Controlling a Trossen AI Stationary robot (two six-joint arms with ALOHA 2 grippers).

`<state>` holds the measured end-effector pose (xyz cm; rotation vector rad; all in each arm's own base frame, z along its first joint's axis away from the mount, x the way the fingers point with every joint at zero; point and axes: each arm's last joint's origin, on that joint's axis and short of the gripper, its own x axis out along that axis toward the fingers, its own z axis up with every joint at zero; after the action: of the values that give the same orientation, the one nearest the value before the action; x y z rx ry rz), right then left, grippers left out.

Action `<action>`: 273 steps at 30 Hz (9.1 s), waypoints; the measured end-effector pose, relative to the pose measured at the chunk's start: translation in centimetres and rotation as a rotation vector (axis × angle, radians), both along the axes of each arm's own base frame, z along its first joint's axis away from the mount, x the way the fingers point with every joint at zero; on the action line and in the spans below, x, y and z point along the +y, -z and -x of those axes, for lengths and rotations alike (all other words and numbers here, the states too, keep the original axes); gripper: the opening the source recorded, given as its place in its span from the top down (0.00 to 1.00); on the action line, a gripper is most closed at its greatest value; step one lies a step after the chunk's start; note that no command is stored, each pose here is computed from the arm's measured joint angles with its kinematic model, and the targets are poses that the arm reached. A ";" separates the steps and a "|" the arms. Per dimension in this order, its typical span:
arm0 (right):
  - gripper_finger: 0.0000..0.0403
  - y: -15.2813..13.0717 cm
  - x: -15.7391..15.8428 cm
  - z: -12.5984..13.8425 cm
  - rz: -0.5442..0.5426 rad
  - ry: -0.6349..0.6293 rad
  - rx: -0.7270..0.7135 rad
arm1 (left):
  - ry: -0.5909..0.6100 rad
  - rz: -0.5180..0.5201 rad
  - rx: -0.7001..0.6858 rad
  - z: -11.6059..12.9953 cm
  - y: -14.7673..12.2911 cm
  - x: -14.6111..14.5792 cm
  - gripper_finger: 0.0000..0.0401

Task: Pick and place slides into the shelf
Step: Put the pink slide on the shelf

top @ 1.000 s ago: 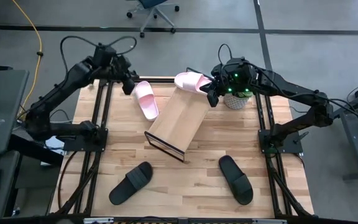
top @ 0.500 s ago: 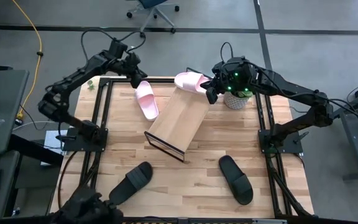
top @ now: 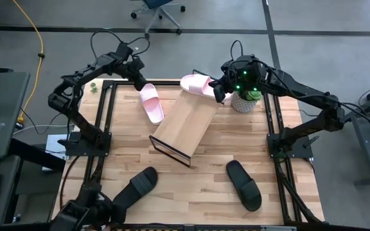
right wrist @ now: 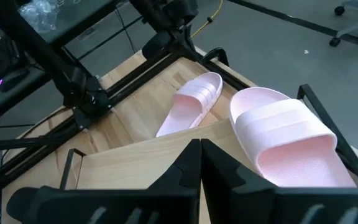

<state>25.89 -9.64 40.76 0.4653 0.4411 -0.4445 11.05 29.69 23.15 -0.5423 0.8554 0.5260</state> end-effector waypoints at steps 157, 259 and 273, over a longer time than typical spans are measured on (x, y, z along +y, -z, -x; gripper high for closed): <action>1.00 -0.4 -0.2 -0.2 0.037 0.064 -0.045 | 0.391 0.459 -0.180 -2.8 9.4 -1.0 0.69; 1.00 0.2 -0.2 0.1 0.118 0.032 0.067 | 0.396 -0.142 -0.197 -6.8 -23.2 -4.7 1.00; 1.00 0.7 0.0 0.5 0.096 0.031 0.130 | 0.591 -0.164 -0.254 -13.0 -24.1 -10.4 1.00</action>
<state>25.44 -9.69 40.07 0.3520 0.5358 -0.5255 24.05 19.33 47.29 -0.1806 0.6781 -0.0162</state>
